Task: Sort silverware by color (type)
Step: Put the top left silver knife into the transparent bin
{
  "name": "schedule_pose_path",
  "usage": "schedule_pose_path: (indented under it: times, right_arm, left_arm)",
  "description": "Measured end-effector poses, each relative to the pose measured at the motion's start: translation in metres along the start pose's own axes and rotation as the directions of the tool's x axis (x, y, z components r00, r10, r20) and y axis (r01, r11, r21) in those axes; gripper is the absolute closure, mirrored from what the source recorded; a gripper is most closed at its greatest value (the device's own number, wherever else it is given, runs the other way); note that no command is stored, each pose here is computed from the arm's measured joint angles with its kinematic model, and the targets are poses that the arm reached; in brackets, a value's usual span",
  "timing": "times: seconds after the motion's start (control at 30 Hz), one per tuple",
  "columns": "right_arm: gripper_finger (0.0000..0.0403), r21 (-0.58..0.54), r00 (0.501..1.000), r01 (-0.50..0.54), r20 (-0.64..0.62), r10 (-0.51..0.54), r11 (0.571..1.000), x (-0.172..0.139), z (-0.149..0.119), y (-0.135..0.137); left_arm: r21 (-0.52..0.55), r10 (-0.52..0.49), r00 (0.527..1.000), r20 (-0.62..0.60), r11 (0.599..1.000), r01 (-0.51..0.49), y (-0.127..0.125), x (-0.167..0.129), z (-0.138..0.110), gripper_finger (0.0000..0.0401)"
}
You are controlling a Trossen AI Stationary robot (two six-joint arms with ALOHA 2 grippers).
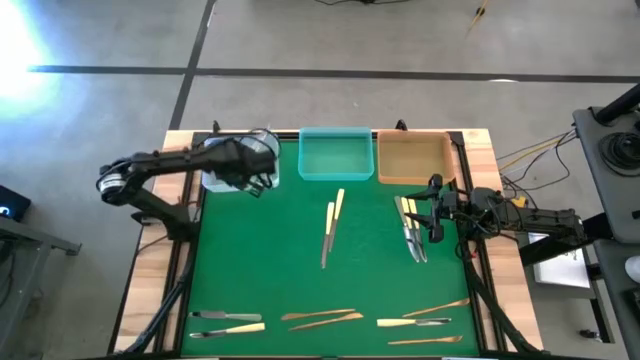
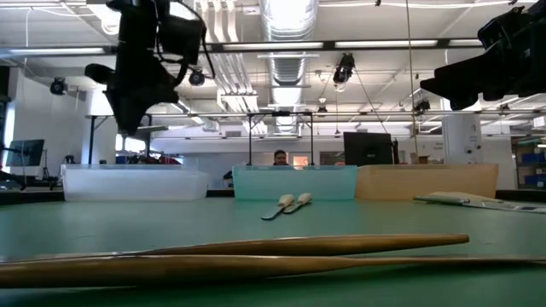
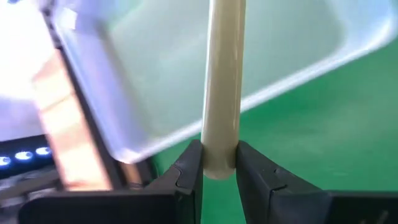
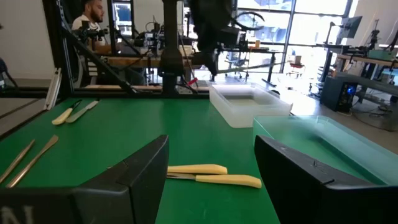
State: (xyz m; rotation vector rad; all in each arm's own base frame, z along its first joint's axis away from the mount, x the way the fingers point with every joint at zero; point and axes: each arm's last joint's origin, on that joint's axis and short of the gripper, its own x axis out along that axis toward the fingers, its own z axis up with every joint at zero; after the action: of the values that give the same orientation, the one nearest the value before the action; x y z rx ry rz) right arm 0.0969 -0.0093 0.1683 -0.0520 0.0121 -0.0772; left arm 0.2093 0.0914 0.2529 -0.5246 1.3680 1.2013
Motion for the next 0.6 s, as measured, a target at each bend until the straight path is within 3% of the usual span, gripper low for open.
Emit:
schedule_pose_path:
  times: [0.17,0.4,0.6]
  right_arm:
    - [0.0172,0.000,1.000,0.000,0.000,0.000,1.000,0.000,0.000,0.000]
    - [0.0172,0.000,1.000,0.000,0.000,0.000,1.000,0.000,0.000,0.000]
    - [0.0172,0.000,1.000,0.000,0.000,0.000,1.000,0.000,0.000,0.000]
  left_arm:
    - [0.135,0.098,0.990,-0.097,0.987,-0.084,0.021,0.022,0.007,0.0350]
    - [0.303,0.244,0.949,-0.200,0.936,-0.177,0.037,0.054,0.004,0.0350]
    - [0.463,0.334,0.920,-0.204,0.861,-0.210,0.035,0.074,-0.001,0.0350]
